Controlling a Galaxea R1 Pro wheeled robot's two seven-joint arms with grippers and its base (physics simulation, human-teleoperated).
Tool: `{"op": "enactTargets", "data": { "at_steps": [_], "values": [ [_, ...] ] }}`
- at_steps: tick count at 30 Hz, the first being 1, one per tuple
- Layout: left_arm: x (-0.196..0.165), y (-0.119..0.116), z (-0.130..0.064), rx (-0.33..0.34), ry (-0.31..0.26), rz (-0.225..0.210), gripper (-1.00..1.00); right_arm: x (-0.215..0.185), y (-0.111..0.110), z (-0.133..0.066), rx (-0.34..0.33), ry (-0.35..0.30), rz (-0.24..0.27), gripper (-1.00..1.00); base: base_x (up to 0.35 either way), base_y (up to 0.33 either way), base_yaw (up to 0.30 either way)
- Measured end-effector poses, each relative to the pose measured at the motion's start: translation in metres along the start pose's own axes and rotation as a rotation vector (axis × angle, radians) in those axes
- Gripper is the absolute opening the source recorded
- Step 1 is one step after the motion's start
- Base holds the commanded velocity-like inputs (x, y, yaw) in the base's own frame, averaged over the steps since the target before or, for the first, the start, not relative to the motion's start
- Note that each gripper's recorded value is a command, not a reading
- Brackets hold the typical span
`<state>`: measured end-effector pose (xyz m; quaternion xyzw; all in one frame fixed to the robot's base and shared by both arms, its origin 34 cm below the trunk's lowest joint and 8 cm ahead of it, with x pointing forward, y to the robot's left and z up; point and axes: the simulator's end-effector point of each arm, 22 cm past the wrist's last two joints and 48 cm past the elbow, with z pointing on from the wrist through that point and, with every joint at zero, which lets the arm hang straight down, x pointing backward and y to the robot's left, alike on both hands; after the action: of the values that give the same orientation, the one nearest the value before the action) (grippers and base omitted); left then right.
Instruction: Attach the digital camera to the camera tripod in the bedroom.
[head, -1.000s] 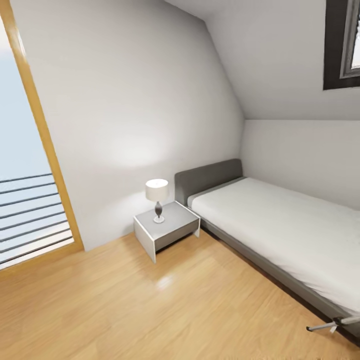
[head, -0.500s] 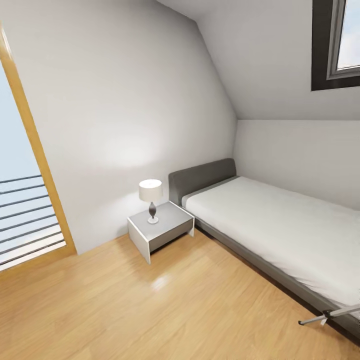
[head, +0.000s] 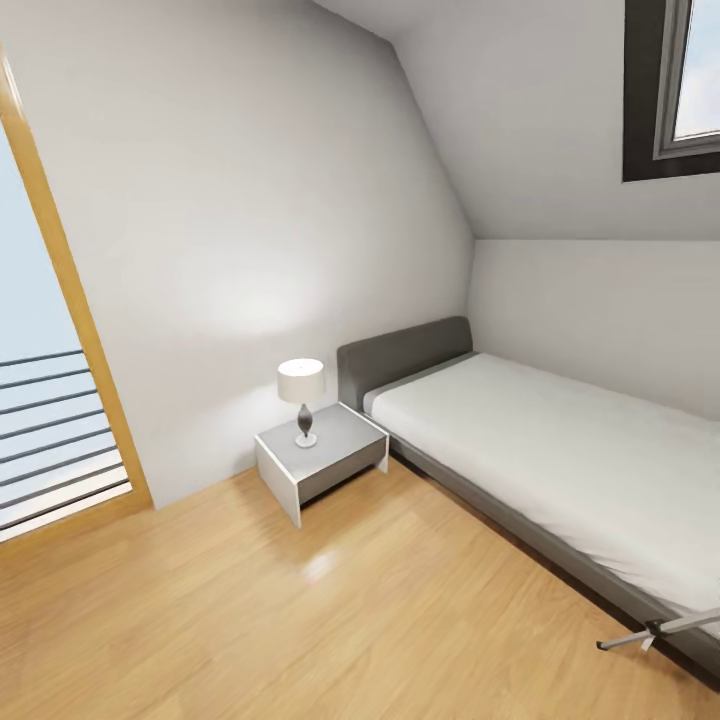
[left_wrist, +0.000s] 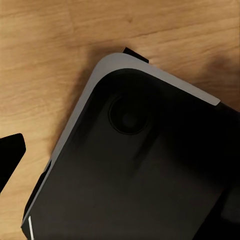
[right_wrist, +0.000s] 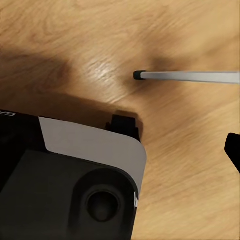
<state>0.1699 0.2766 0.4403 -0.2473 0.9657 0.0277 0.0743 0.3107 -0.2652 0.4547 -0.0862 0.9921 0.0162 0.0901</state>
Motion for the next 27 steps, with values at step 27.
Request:
{"op": "enactTargets", "data": {
  "at_steps": [27],
  "values": [
    [-0.088,0.003,0.003,0.032,-0.046,0.020,1.00,-0.016,0.012,0.000,-0.017,-0.006,-0.101,1.00,0.000,0.000,0.000]
  ]
}}
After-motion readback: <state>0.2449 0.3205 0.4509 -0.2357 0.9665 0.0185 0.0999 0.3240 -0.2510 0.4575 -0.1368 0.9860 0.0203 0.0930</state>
